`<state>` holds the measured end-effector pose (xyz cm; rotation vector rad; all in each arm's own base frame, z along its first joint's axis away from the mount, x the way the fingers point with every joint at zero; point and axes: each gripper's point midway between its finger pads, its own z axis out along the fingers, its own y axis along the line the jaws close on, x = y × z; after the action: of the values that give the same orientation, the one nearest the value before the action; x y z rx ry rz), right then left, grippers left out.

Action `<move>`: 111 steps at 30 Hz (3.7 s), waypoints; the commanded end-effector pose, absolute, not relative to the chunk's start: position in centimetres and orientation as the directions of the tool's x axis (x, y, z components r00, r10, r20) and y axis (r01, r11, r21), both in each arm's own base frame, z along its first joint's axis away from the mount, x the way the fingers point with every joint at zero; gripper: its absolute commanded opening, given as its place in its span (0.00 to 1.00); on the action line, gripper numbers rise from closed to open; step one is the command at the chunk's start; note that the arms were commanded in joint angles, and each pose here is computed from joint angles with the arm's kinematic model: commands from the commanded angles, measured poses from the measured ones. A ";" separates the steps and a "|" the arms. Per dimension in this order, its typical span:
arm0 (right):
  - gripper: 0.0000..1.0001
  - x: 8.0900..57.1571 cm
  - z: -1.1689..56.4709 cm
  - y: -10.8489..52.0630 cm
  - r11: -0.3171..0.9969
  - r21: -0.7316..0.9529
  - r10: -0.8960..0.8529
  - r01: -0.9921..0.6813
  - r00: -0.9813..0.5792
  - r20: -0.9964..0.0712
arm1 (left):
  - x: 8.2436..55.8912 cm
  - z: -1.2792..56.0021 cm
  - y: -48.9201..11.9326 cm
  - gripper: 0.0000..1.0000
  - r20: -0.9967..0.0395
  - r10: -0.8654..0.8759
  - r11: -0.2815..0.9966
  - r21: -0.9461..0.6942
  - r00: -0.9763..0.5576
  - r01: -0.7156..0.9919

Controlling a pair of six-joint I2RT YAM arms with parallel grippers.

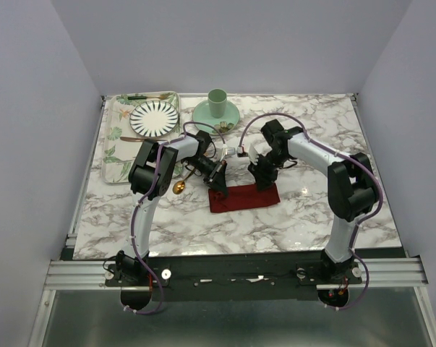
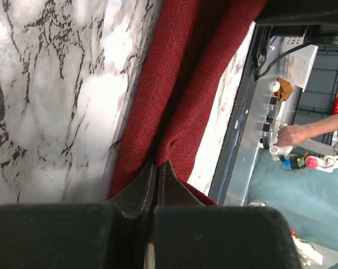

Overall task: Fold the napkin into a case and place the utensils inside
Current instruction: Fold the 2/3-rectangle-folded napkin at the center of the board, then smooth out the top corner of the smaller-rectangle-folded napkin from the folded napkin.

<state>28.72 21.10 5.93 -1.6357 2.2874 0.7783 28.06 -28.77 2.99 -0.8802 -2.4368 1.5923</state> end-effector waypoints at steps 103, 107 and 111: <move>0.01 23.3 0.6 24.0 0.467 0.761 -0.657 -0.450 -0.752 -0.041 | 23.2 6.3 -33.3 0.46 -0.733 0.669 -0.123 0.054 0.124 0.991; 0.01 23.0 0.7 23.9 0.462 0.771 -0.655 -0.438 -0.755 -0.036 | 22.4 5.4 -33.5 0.44 -0.717 0.682 -0.151 0.052 0.143 0.987; 0.01 22.8 0.8 23.9 0.455 0.776 -0.656 -0.437 -0.754 -0.040 | 22.8 4.7 -33.8 0.43 -0.699 0.701 -0.145 0.057 0.144 0.988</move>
<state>23.00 23.89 1.85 -1.1132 2.9108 1.3830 21.97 -33.15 5.37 -2.6466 -2.2969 1.0998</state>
